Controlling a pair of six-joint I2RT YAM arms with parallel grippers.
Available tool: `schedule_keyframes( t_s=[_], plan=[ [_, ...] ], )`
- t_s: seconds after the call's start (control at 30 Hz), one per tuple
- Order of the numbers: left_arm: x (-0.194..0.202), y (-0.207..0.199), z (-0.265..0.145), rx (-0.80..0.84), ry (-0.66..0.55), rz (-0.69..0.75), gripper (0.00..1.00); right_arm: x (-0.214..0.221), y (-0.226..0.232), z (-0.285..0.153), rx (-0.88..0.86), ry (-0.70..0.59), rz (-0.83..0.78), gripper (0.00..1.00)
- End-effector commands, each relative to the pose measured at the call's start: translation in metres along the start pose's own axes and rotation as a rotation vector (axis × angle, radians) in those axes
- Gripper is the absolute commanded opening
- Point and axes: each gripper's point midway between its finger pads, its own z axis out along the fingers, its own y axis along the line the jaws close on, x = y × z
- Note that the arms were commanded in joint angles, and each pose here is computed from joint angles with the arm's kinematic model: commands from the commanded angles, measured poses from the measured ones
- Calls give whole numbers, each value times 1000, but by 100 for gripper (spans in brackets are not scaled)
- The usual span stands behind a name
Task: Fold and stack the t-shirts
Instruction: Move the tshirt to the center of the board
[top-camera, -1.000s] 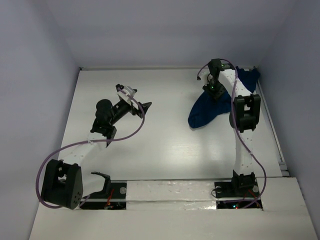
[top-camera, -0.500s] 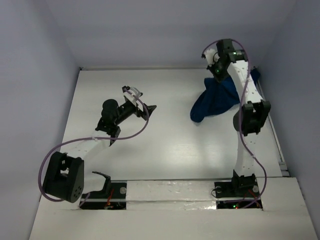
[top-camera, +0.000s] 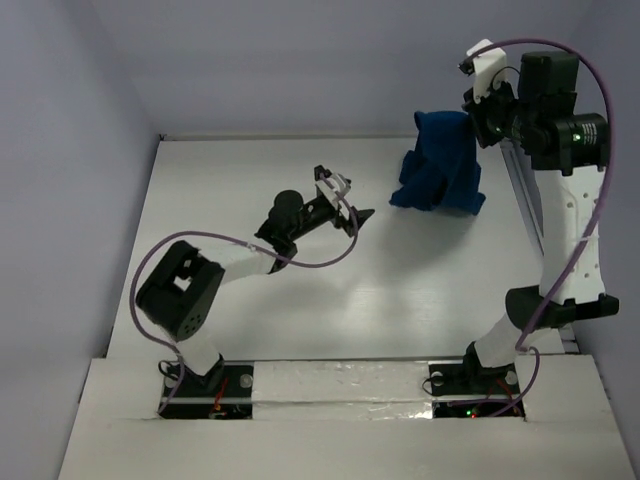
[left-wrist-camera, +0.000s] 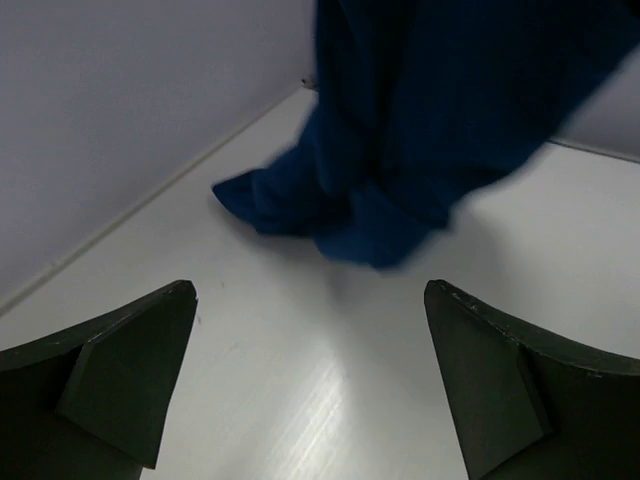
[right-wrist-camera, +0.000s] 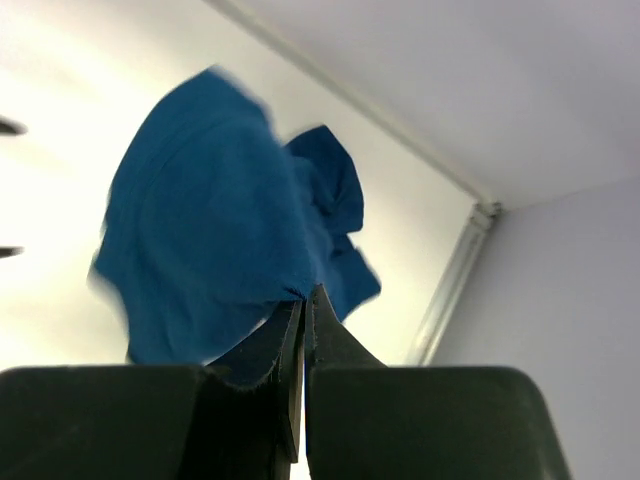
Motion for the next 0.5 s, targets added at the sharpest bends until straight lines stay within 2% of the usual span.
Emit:
schedule_keyframes(
  t_s=[0.0, 0.03, 0.13, 0.17, 0.2, 0.23, 0.27, 0.37, 0.47],
  plan=[
    [-70, 18, 29, -89, -266, 103, 99, 18, 19, 20, -94, 58, 49, 0],
    [-57, 12, 41, -97, -254, 95, 99, 23, 21, 23, -102, 71, 52, 0],
    [-49, 5, 57, -167, -255, 135, 99, 24, 23, 24, -106, 74, 60, 0],
    [-42, -19, 63, -132, -259, 150, 99, 23, 22, 23, -101, 71, 61, 0],
    [-29, -33, 58, -115, -244, 188, 99, 24, 21, 23, -97, 76, 64, 0],
    [-28, -47, 55, -94, -267, 207, 99, 23, 21, 23, -96, 75, 65, 0],
    [-42, -76, 49, -59, -350, 224, 99, 22, 19, 26, -92, 78, 68, 0],
    [-32, -115, 33, -56, -381, 300, 99, 21, 17, 30, -89, 87, 83, 0],
    [-18, -119, 39, -159, -318, 383, 99, 19, 15, 32, -80, 88, 99, 0]
  ],
)
